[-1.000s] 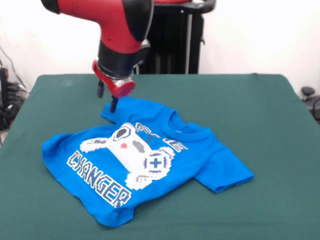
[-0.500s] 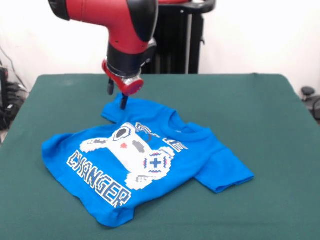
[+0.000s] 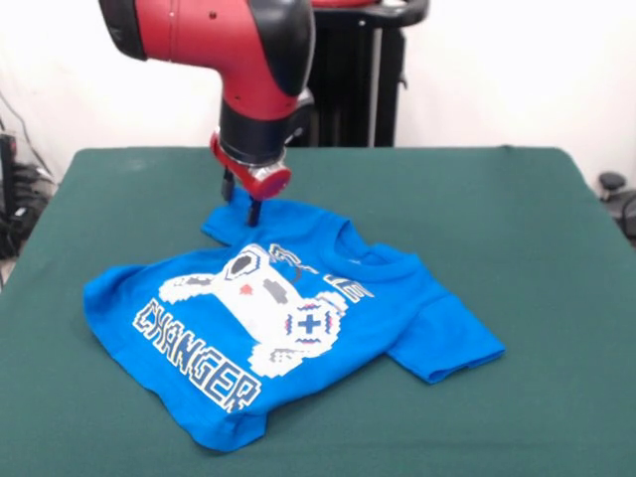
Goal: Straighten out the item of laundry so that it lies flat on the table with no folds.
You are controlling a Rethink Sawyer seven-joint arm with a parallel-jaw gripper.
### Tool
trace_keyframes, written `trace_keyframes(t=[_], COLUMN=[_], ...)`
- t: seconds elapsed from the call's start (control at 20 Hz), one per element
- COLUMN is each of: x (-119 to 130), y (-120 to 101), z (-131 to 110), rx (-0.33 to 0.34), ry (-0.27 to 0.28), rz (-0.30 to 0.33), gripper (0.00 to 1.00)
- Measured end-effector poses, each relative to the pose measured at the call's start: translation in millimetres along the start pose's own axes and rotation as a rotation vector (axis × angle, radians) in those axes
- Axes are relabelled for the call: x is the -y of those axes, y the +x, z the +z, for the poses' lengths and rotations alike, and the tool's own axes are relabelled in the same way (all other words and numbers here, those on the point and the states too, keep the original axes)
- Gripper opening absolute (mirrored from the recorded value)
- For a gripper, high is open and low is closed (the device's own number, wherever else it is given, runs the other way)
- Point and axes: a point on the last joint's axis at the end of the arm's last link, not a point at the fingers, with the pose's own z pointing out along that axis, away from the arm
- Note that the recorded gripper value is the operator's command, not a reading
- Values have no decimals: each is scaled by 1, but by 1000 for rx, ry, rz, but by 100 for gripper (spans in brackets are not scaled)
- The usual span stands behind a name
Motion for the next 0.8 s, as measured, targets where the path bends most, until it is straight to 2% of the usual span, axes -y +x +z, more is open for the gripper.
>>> trace_keyframes(t=[0.4,0.45,0.8], x=[1,-2,-8], y=[0,0,1], z=[1,1,1], rx=[-10,-7,0], ry=[-41,-52,-83], rz=[14,9,2], gripper=[100,0,0])
